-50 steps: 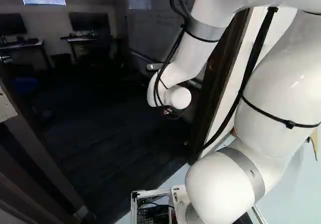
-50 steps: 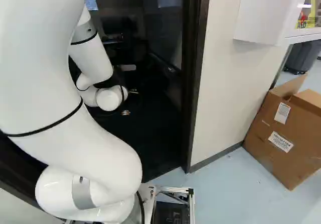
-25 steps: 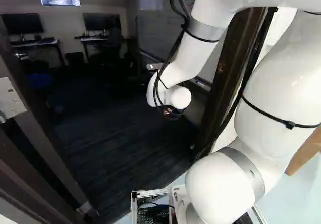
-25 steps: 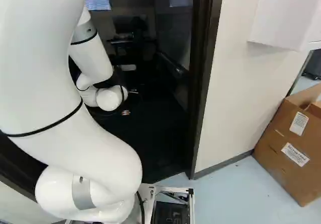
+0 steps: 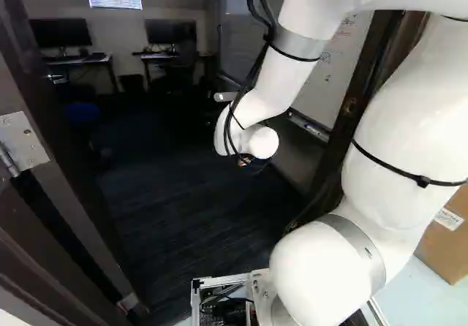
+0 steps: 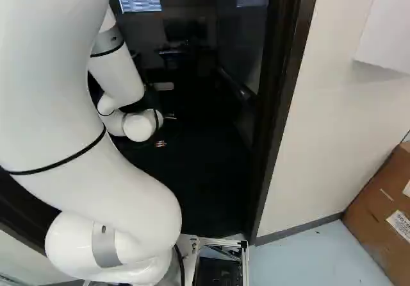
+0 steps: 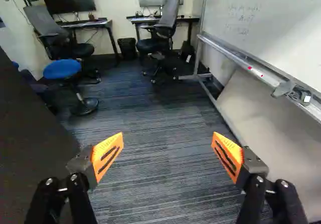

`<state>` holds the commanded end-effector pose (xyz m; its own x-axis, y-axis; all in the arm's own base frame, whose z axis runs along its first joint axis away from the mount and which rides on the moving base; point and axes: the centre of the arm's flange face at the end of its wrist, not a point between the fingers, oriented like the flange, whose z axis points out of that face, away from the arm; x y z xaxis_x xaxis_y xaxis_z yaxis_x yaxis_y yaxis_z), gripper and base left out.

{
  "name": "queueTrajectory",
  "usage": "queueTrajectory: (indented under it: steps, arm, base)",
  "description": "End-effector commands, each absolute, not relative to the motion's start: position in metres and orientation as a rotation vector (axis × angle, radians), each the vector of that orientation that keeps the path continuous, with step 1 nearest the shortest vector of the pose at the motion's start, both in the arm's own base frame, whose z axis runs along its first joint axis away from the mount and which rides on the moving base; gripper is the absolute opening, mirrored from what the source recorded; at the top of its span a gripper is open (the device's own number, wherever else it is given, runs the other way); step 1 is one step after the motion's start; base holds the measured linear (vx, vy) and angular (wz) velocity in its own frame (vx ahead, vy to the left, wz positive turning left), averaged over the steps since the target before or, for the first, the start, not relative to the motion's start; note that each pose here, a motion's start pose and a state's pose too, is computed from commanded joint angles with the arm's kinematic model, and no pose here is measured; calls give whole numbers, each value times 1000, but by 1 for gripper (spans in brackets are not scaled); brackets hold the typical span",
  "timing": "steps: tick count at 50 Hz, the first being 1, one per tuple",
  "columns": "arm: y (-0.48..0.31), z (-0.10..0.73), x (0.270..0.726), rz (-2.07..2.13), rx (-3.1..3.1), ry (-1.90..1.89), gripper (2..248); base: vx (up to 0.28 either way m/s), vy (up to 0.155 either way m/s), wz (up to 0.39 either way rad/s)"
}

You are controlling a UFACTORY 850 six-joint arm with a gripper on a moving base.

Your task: Open the door and move inside

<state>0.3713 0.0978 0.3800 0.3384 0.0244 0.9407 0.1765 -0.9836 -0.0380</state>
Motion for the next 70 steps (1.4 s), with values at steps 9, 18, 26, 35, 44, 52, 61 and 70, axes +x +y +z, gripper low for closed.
queueTrajectory:
  steps: [9, 18, 26, 35, 44, 52, 61, 70]
  arm:
    - [98, 380, 371, -1724, -2458, -186, 247]
    - [98, 380, 371, -1724, -2458, -186, 247]
    - [98, 380, 371, -1724, -2458, -186, 247]
    - [98, 380, 371, -1724, -2458, -186, 247]
    - [98, 380, 371, -1724, -2458, -186, 247]
    - [98, 380, 371, -1724, -2458, -186, 247]
    - [98, 380, 371, -1724, -2458, -186, 247]
    - [98, 380, 371, -1724, -2458, -186, 247]
  base:
    - [110, 45, 218]
    - [118, 46, 227]
    - [126, 49, 229]
    - [131, 44, 200]
    - [137, 37, 179]
    - [138, 37, 177]
    - [140, 37, 166]
    - [142, 31, 147]
